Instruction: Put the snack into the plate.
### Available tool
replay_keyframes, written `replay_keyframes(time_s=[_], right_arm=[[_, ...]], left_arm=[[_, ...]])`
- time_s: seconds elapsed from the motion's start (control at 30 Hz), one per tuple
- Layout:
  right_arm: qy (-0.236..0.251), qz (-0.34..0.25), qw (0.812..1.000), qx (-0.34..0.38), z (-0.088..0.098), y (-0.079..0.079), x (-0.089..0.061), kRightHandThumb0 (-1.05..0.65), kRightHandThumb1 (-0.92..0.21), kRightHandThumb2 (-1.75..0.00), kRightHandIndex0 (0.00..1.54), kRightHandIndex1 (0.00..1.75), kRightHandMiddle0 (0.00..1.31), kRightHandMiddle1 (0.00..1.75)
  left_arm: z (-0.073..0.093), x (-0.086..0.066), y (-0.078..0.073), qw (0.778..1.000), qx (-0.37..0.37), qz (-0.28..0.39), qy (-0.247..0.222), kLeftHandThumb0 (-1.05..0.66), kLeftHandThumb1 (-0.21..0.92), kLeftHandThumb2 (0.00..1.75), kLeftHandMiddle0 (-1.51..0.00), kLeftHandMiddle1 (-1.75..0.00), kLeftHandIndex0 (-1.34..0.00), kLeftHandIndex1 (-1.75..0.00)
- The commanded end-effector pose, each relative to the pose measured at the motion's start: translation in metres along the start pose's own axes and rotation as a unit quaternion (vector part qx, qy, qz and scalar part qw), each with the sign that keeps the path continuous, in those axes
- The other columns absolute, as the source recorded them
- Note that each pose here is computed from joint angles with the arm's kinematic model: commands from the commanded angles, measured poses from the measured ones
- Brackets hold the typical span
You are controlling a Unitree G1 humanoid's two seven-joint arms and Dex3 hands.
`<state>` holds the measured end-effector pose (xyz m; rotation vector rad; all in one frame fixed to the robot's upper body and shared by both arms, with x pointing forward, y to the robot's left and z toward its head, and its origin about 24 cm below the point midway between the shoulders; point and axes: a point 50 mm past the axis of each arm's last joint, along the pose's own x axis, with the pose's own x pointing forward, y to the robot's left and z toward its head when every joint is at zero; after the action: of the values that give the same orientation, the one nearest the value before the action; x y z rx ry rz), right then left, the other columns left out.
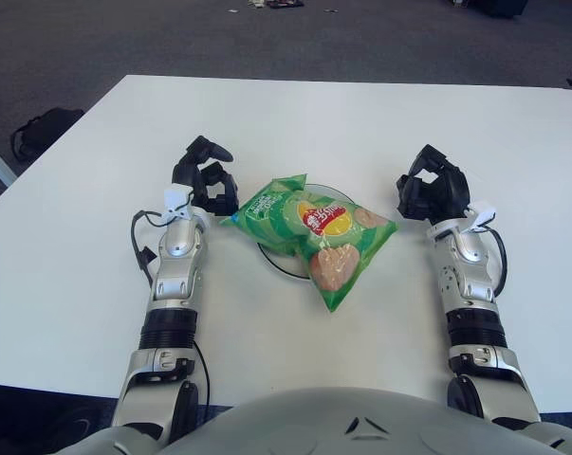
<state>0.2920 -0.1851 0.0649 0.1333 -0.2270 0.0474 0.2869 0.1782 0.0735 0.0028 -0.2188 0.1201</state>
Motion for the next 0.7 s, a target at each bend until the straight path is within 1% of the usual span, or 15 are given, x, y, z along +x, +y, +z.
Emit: replay_keyframes(time_s=[0.0,0.13,0.43,0.67], right_arm=[[0.073,-0.011,0.997,0.025,-0.0384,0.0022,-0.0312,-0.58,-0.10,-1.59,1.37,1.75,0.81,1.75],[0.071,-0.003,0.997,0.029,-0.0384,0.0032,-0.0319,-0.59,-0.09,-1.60,1.37,1.75,0.81,1.75],[0.071,0.008,0.997,0.033,-0.0382,0.0051,-0.0333,-0.59,-0.09,-1.60,1.38,1.75,0.81,1.75],[0.080,0.020,0.996,0.030,-0.0389,0.0059,-0.0345,-0.59,-0.09,-1.60,1.39,1.75,0.81,1.75]], left_arm=[[-0.0391,-0.0363,0.0011,0.996,-0.020,0.020,0.086,-0.51,0.20,1.45,-1.40,-1.75,-0.70,-1.75],[-0.0404,-0.0384,0.0019,0.995,-0.021,0.022,0.090,-0.52,0.22,1.43,-1.41,-1.75,-0.69,-1.75],[-0.0429,-0.0432,0.0056,0.995,-0.014,0.027,0.092,-0.52,0.21,1.44,-1.42,-1.75,-0.70,-1.75],[-0.0459,-0.0462,0.0059,0.995,-0.020,0.029,0.096,-0.52,0.23,1.42,-1.41,-1.75,-0.69,-1.75]])
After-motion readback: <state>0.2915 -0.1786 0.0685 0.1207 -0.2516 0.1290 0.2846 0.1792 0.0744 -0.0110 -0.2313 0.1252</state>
